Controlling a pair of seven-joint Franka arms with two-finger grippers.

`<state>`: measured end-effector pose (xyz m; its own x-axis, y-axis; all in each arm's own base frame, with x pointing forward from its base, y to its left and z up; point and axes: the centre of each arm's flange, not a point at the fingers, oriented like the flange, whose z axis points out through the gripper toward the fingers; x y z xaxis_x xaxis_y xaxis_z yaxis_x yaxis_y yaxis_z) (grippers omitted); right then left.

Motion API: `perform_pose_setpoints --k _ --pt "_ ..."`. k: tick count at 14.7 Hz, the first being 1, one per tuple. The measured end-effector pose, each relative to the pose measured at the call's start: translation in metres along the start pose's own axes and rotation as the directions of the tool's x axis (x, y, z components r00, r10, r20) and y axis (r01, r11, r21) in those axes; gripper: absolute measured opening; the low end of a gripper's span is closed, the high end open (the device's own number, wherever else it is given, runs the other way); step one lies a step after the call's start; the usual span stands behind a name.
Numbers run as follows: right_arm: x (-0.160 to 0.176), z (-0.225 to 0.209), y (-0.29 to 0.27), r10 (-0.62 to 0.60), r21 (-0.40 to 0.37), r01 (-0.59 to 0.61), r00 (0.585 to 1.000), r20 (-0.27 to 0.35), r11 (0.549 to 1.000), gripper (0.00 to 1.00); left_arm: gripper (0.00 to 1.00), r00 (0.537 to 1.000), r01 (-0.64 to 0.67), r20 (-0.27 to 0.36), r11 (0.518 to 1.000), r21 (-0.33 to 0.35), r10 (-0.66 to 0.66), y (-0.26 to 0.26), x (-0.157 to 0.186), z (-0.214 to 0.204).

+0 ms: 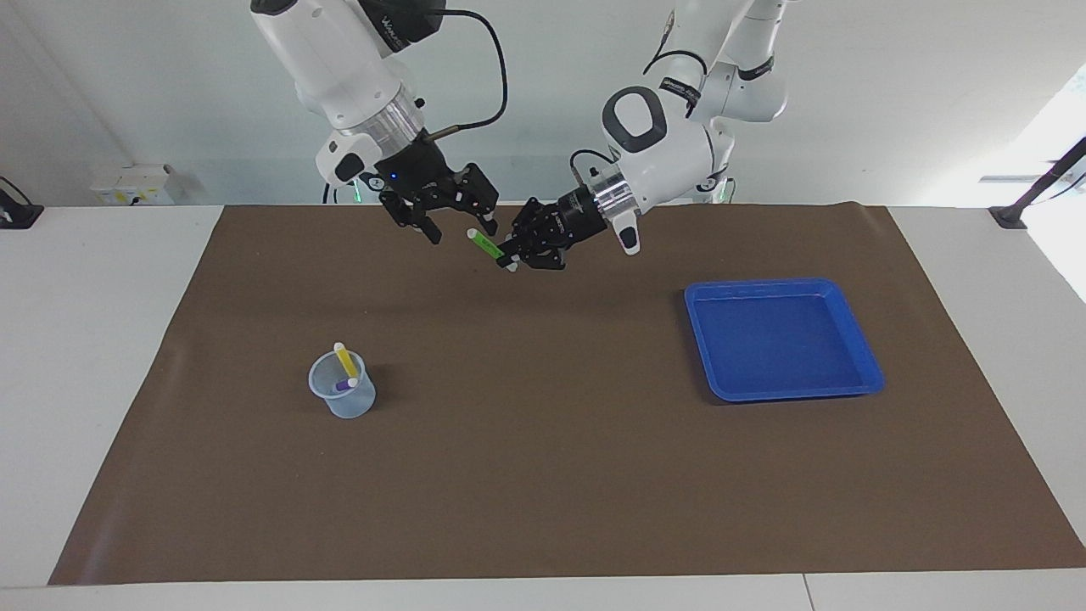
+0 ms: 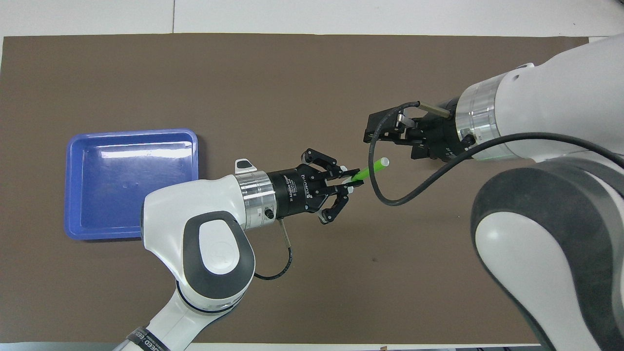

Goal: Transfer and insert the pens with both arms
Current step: 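Grasp the green pen with the right gripper and open the left gripper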

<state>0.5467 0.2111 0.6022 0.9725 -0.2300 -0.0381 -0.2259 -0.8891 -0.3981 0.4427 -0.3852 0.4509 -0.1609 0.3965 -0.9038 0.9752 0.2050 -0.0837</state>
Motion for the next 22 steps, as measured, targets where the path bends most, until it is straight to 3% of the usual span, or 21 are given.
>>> perform_pose_setpoints --k 4,7,14,15,18,22 --pt "-0.003 0.013 0.005 0.005 -0.011 -0.005 1.000 0.010 1.000 0.90 0.17 1.000 0.004 0.001 1.000 -0.005 -0.004 -0.001 0.001 -0.002" --pt "-0.006 0.013 0.005 0.003 -0.013 -0.003 1.000 0.009 1.000 0.63 0.17 1.000 0.004 0.000 1.000 -0.010 -0.004 0.000 0.001 -0.003" --pt "-0.016 0.019 -0.001 -0.012 -0.020 0.012 1.000 0.020 1.000 0.58 0.17 1.000 0.016 0.006 1.000 -0.019 -0.016 0.001 0.002 -0.004" --pt "-0.015 0.019 -0.001 -0.012 -0.020 0.012 1.000 0.020 1.000 0.52 0.17 1.000 0.017 0.006 1.000 -0.020 -0.017 0.001 0.002 -0.004" --pt "-0.015 0.018 -0.002 -0.012 -0.013 0.013 1.000 0.012 1.000 0.17 0.17 1.000 0.020 0.008 1.000 -0.021 -0.020 0.000 0.002 -0.003" --pt "-0.015 0.018 -0.002 -0.012 -0.013 0.013 1.000 0.011 1.000 0.17 0.17 1.000 0.020 0.009 1.000 -0.022 -0.020 0.000 0.002 -0.004"
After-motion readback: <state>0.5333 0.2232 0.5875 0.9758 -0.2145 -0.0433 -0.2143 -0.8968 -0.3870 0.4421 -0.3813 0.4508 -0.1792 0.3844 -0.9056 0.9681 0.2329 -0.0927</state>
